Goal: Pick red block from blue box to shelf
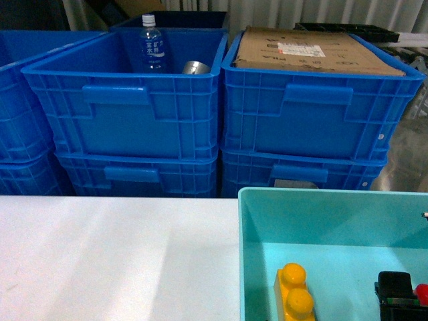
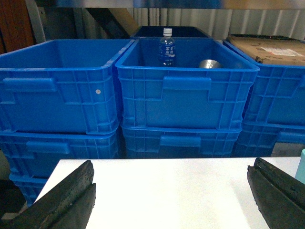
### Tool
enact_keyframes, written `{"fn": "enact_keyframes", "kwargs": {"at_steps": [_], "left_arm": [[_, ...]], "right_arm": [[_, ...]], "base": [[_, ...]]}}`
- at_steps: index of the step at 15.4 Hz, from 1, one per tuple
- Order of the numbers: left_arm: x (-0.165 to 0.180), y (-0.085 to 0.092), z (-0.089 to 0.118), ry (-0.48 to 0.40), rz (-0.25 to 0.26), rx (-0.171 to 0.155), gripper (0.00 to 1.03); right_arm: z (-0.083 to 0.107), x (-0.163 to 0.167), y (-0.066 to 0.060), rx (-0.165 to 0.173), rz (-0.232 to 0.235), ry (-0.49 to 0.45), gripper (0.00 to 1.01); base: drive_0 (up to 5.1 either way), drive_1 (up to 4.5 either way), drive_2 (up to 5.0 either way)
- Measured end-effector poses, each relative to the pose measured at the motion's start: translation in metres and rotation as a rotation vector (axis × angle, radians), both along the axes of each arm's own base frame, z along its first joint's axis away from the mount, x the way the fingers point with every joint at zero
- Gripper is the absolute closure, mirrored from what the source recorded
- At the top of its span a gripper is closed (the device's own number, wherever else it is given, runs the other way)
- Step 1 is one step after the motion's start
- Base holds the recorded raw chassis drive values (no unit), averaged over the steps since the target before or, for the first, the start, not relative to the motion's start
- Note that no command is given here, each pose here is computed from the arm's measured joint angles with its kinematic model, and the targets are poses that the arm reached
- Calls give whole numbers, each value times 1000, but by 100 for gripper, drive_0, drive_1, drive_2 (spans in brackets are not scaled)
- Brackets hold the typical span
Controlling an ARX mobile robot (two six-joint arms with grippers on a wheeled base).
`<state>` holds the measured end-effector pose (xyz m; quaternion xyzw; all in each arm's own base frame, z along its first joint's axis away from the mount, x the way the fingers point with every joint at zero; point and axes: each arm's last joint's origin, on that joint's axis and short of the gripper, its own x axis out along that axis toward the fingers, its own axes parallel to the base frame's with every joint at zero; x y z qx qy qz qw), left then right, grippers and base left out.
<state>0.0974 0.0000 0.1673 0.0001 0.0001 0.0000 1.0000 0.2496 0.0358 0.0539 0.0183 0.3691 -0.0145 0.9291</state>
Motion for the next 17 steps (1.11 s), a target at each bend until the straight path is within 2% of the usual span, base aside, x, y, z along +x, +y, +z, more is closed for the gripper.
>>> {"fn": "enact_keyframes", "kwargs": {"at_steps": [2,3,5,6,8,13,14,15,16,17], "left_arm": [[0,0,0,0,0,0,5],[0,0,0,0,0,0,5],[0,0,0,0,0,0,5],[0,0,0,0,0,0,5],[0,0,0,0,0,0,5],[0,0,0,0,0,0,5],[0,0,0,0,0,0,5],[0,0,0,0,0,0,5],[0,0,0,0,0,0,5],[0,0,0,0,0,0,5]], "right_arm": [[-1,0,0,-2,-1,1,5],[-1,1,0,-2,0,-2,13],[-3,0,0,-7,1,6,35],[-4,0,0,-9,1,14,50],[-4,0,0,-9,1,15,70],[2,-2,-1,-9,5,-5,72],[9,-4,-1,-7,12,-39,72],[27,-11,-6,-15,26,-117,72],[42,-29,-10,-38,56,-179,72],[47,-36,-11,-40,77,-199,72]], "base": [[0,0,0],[0,0,0],[0,0,0],[0,0,0],[0,0,0],[0,0,0],[0,0,0],[0,0,0],[0,0,0],[0,0,0]]}}
